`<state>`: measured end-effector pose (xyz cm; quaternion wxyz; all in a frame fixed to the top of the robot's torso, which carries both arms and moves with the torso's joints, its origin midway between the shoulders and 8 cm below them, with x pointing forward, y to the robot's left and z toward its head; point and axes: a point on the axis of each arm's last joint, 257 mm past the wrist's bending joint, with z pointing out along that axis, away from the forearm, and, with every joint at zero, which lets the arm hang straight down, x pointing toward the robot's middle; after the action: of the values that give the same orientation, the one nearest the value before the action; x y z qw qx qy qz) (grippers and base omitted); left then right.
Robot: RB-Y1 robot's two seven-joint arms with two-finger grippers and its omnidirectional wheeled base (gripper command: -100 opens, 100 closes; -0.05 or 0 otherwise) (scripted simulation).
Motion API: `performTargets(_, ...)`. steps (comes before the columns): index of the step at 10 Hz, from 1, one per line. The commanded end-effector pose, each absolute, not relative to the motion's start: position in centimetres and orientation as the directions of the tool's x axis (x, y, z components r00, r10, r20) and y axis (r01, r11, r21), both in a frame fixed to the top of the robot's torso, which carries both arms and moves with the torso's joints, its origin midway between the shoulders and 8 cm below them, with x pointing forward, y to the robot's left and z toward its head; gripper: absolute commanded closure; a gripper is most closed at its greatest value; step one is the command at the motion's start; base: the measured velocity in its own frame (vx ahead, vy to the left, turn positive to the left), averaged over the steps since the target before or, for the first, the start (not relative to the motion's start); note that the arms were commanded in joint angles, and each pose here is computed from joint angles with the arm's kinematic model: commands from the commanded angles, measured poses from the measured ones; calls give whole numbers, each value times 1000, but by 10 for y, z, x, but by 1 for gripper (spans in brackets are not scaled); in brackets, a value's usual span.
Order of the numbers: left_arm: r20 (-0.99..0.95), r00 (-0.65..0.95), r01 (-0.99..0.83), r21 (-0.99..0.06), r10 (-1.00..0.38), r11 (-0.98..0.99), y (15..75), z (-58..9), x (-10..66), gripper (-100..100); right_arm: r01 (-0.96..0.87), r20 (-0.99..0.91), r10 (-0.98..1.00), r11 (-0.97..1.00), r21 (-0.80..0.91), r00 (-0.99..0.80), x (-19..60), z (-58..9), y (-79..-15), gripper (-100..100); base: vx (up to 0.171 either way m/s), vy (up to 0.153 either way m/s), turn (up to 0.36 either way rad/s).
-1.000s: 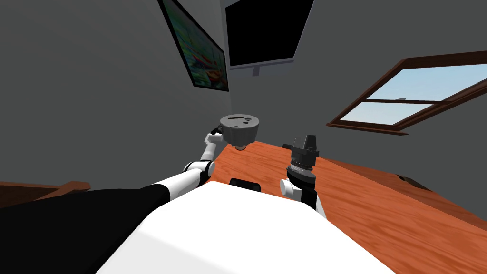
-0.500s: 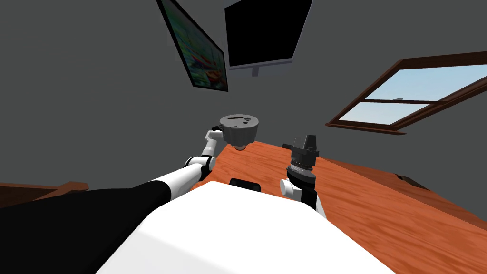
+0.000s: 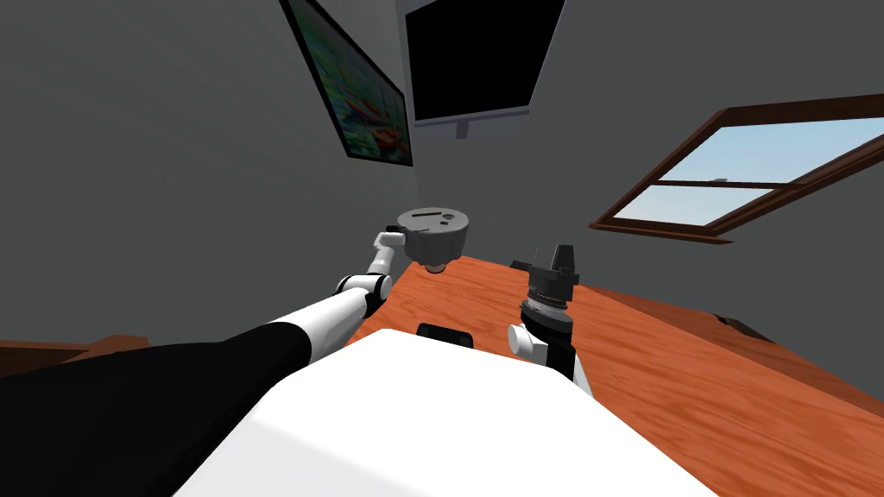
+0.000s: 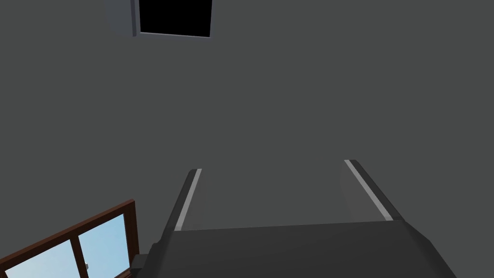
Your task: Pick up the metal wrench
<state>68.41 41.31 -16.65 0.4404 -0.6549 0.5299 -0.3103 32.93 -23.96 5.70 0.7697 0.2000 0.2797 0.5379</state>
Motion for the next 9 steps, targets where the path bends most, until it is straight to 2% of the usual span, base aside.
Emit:
performTargets(1,-56,248,-463,-884,-967,-67,414,-177,683,-100,-716,-216,940,341,609,265,329,57,-240,0,29,-7,-18)
performTargets(9,-31,266,-631,-761,-963,-150,419,-191,676,-100,-716,-216,940,341,609,265,329,57,-240,0,50,-3,-24)
